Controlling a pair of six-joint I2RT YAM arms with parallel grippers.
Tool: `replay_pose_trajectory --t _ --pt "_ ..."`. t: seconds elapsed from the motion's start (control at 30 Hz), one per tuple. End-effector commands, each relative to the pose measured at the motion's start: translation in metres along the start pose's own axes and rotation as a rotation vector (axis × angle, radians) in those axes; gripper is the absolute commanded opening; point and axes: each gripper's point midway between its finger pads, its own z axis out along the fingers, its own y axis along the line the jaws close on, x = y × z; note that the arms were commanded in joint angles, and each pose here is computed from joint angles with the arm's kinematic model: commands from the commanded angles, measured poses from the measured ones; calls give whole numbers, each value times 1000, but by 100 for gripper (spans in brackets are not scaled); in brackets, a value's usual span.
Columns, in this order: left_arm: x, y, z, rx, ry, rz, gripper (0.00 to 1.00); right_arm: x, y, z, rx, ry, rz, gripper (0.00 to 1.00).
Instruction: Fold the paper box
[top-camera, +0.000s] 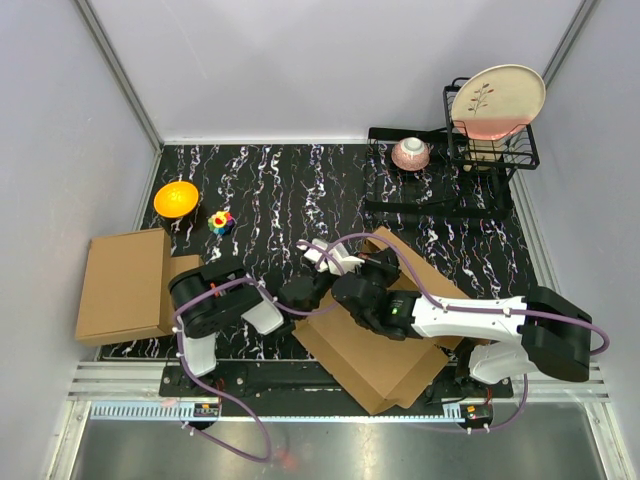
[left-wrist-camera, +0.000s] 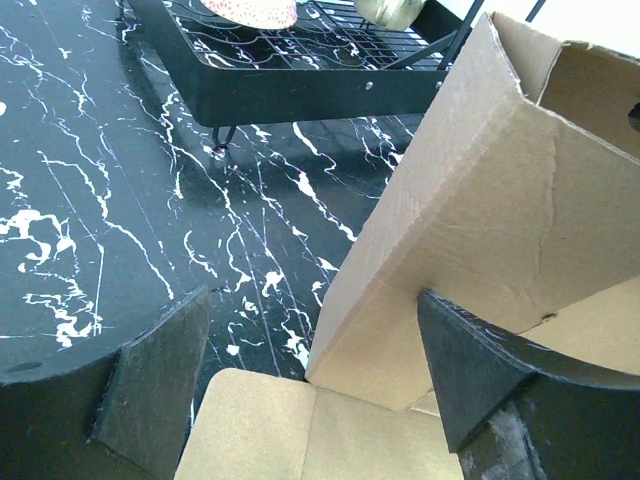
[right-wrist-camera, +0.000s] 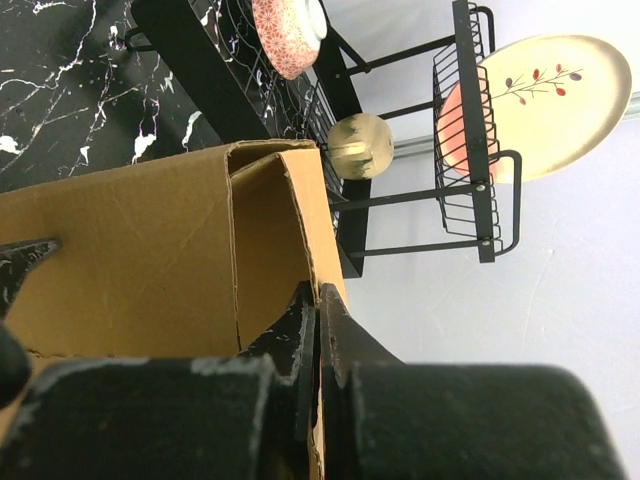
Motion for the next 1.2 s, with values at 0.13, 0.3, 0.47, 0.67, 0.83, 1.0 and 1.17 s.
replay_pose_trajectory --t 0.13,0.3,0.47,0.67,0.83,1.0,1.17 --pt "-72 -60 5 243 -260 -54 91 -21 45 -4 -175 -99 39 0" --pt "-79 -69 -6 342 -249 -43 93 -21 46 -4 -178 -99 40 0" --pt "-80 -77 -2 383 -254 -26 94 -21 49 -4 -183 -98 36 0" --pt "-72 -83 20 391 -259 -8 95 -23 48 -4 -191 -101 53 0" --pt "-70 -80 34 374 -270 -13 92 -25 49 -5 -198 -105 63 0" --pt "-73 -89 43 414 -283 -18 81 -26 51 -5 -206 -107 68 0" --pt "-73 -93 45 430 -284 -19 55 -21 52 -5 -210 -97 39 0"
